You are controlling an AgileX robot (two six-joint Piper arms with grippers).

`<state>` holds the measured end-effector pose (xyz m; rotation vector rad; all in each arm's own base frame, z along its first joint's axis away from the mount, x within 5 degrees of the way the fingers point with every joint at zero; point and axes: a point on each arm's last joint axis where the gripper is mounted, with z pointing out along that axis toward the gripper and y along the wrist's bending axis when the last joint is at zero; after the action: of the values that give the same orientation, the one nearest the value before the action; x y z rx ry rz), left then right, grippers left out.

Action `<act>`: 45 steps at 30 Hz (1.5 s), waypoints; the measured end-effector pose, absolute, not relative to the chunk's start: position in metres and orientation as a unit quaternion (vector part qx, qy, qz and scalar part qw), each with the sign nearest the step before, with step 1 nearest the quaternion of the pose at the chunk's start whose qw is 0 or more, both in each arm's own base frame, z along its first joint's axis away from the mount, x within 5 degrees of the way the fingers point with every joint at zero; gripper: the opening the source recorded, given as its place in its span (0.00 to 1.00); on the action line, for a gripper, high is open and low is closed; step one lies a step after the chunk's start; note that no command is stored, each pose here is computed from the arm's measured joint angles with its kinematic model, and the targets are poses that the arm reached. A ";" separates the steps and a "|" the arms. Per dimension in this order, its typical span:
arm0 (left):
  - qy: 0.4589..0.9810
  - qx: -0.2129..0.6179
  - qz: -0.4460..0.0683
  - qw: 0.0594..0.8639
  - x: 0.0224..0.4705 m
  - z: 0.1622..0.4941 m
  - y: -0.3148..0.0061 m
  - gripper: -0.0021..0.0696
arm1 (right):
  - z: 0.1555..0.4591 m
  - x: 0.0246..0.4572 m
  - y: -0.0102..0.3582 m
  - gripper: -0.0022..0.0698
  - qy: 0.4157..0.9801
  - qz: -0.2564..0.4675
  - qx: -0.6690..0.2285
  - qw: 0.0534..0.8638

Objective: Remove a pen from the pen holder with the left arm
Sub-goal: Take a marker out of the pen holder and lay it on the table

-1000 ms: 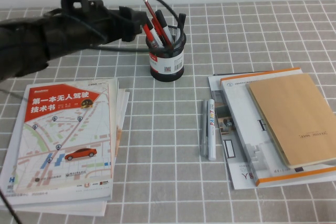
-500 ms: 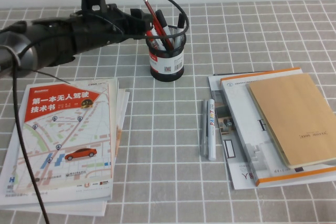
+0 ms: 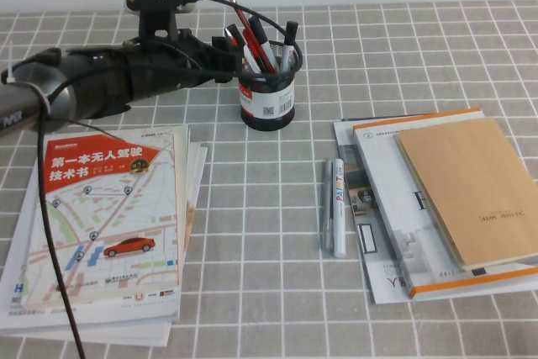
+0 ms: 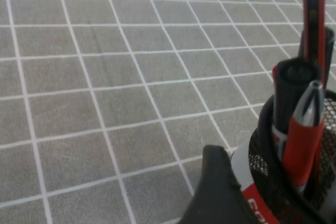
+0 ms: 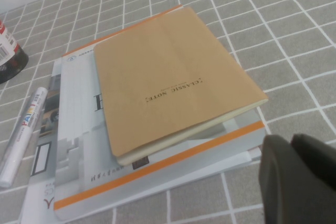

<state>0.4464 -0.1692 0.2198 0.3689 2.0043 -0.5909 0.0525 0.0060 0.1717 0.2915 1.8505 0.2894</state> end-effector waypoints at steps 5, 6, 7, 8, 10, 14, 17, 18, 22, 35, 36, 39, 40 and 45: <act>0.822 0.156 -0.241 0.492 0.448 0.221 -0.170 0.60 | 0.172 0.053 0.006 0.01 0.793 0.124 0.125 0.583; 0.819 0.158 -0.240 0.496 0.449 0.224 -0.170 0.60 | 0.172 0.053 0.006 0.01 0.793 0.124 0.125 0.583; 0.818 0.159 -0.241 0.498 0.451 0.225 -0.171 0.60 | 0.172 0.053 0.006 0.01 0.793 0.124 0.125 0.583; 0.815 0.159 -0.241 0.503 0.452 0.228 -0.171 0.60 | 0.172 0.053 0.006 0.01 0.793 0.124 0.125 0.583; 0.810 0.160 -0.242 0.510 0.457 0.232 -0.173 0.60 | 0.172 0.053 0.006 0.01 0.793 0.124 0.125 0.583; 0.808 0.157 -0.248 0.511 0.461 0.231 -0.175 0.60 | 0.172 0.053 0.006 0.01 0.793 0.124 0.125 0.583; 0.810 0.152 -0.258 0.505 0.462 0.227 -0.176 0.56 | 0.172 0.053 0.006 0.01 0.793 0.124 0.125 0.583; 0.810 0.152 -0.261 0.502 0.462 0.225 -0.177 0.53 | 0.172 0.053 0.006 0.01 0.793 0.124 0.125 0.583; 0.810 0.156 -0.271 0.496 0.462 0.221 -0.180 0.31 | 0.172 0.053 0.006 0.01 0.793 0.124 0.125 0.583; 0.801 0.170 -0.301 0.489 0.458 0.224 -0.184 0.12 | 0.172 0.053 0.006 0.01 0.793 0.124 0.125 0.583; 0.799 0.170 -0.302 0.491 0.458 0.226 -0.184 0.12 | 0.172 0.053 0.006 0.01 0.793 0.124 0.125 0.583; 0.791 0.172 -0.299 0.505 0.455 0.242 -0.183 0.12 | 0.172 0.053 0.006 0.01 0.793 0.124 0.125 0.583; 0.789 0.171 -0.296 0.511 0.454 0.248 -0.182 0.12 | 0.172 0.053 0.006 0.01 0.793 0.124 0.125 0.583; 0.771 0.170 -0.284 0.543 0.444 0.285 -0.176 0.12 | 0.172 0.053 0.006 0.01 0.793 0.124 0.125 0.583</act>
<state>0.4443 -0.1759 0.2849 0.4024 1.8312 -0.6745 0.0525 0.0060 0.1717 0.2915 1.8505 0.2894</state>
